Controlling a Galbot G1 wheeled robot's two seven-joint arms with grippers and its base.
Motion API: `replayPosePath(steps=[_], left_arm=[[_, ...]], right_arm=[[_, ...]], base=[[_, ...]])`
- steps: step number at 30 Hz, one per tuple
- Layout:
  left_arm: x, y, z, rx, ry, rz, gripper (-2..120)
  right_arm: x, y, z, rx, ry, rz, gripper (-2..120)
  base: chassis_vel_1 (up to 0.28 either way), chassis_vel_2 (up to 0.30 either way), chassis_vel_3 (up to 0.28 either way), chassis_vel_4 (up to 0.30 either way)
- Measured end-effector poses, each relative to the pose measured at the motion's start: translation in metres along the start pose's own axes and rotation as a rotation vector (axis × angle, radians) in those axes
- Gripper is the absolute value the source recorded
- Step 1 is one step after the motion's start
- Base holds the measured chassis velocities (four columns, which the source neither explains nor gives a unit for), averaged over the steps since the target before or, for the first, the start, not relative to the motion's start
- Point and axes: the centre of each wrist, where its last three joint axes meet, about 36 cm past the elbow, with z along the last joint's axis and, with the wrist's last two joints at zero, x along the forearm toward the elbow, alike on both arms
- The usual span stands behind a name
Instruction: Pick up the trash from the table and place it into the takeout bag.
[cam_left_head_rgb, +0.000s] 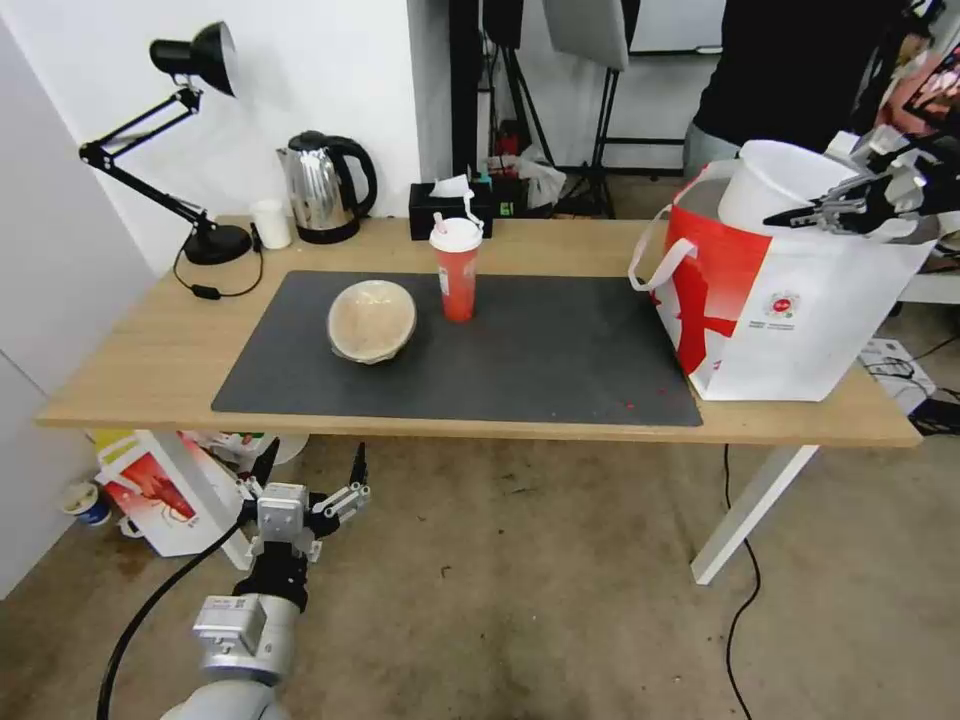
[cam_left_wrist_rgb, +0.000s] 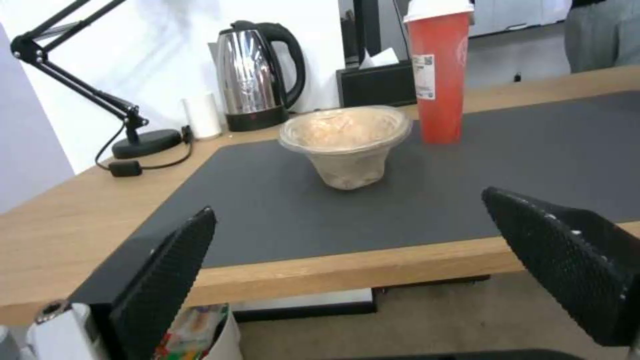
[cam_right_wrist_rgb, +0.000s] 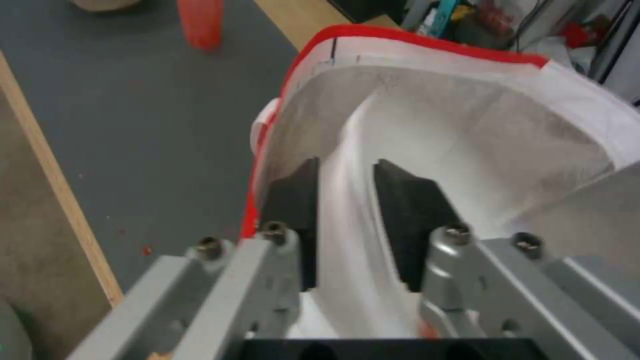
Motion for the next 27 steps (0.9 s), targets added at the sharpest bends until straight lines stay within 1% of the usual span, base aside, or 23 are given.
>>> replayPosePath(steps=[1, 2, 4, 5, 7, 9, 10, 11, 13, 14, 15, 17, 18, 19, 20, 22, 27], left_arm=[[0.0, 0.0, 0.0, 0.0, 0.0, 0.0, 100], [0.0, 0.0, 0.0, 0.0, 0.0, 0.0, 100], [0.0, 0.0, 0.0, 0.0, 0.0, 0.0, 100], [0.0, 0.0, 0.0, 0.0, 0.0, 0.0, 100], [0.0, 0.0, 0.0, 0.0, 0.0, 0.0, 100], [0.0, 0.0, 0.0, 0.0, 0.0, 0.0, 100], [0.0, 0.0, 0.0, 0.0, 0.0, 0.0, 100], [0.0, 0.0, 0.0, 0.0, 0.0, 0.0, 100], [0.0, 0.0, 0.0, 0.0, 0.0, 0.0, 100], [0.0, 0.0, 0.0, 0.0, 0.0, 0.0, 100], [0.0, 0.0, 0.0, 0.0, 0.0, 0.0, 100], [0.0, 0.0, 0.0, 0.0, 0.0, 0.0, 100], [0.0, 0.0, 0.0, 0.0, 0.0, 0.0, 100], [0.0, 0.0, 0.0, 0.0, 0.0, 0.0, 100], [0.0, 0.0, 0.0, 0.0, 0.0, 0.0, 100], [0.0, 0.0, 0.0, 0.0, 0.0, 0.0, 100], [0.0, 0.0, 0.0, 0.0, 0.0, 0.0, 100]], right_arm=[[-0.001, -0.001, 0.0, -0.003, -0.002, 0.001, 29], [-0.001, -0.001, 0.0, -0.003, -0.002, 0.001, 29], [-0.002, -0.003, -0.001, -0.005, -0.007, 0.004, 39], [-0.002, -0.003, -0.001, -0.005, -0.007, 0.004, 39], [-0.002, -0.004, -0.004, -0.005, -0.013, 0.01, 48], [-0.002, -0.004, -0.004, -0.005, -0.013, 0.01, 51], [-0.002, -0.005, -0.006, -0.006, -0.02, 0.014, 59], [-0.002, -0.006, -0.008, -0.009, -0.026, 0.019, 64], [-0.002, -0.006, -0.009, -0.009, -0.028, 0.019, 65], [-0.002, -0.006, -0.012, -0.009, -0.033, 0.021, 74], [-0.003, -0.006, -0.014, -0.007, -0.037, 0.022, 79], [-0.002, -0.006, -0.015, -0.006, -0.039, 0.022, 80], [-0.002, -0.006, -0.019, -0.002, -0.044, 0.023, 89], [-0.002, -0.007, -0.02, -0.002, -0.046, 0.023, 93], [-0.002, -0.007, -0.02, -0.002, -0.046, 0.023, 93], [-0.001, -0.006, -0.022, -0.001, -0.049, 0.022, 99], [0.0, -0.005, -0.022, -0.009, -0.065, 0.025, 100]], base=[[0.0, 0.0, 0.0, 0.0], [0.0, 0.0, 0.0, 0.0], [0.0, 0.0, 0.0, 0.0], [0.0, 0.0, 0.0, 0.0], [0.0, 0.0, 0.0, 0.0], [0.0, 0.0, 0.0, 0.0], [0.0, 0.0, 0.0, 0.0], [0.0, 0.0, 0.0, 0.0], [0.0, 0.0, 0.0, 0.0], [0.0, 0.0, 0.0, 0.0], [0.0, 0.0, 0.0, 0.0], [0.0, 0.0, 0.0, 0.0], [0.0, 0.0, 0.0, 0.0], [0.0, 0.0, 0.0, 0.0], [0.0, 0.0, 0.0, 0.0], [0.0, 0.0, 0.0, 0.0], [0.0, 0.0, 0.0, 0.0]])
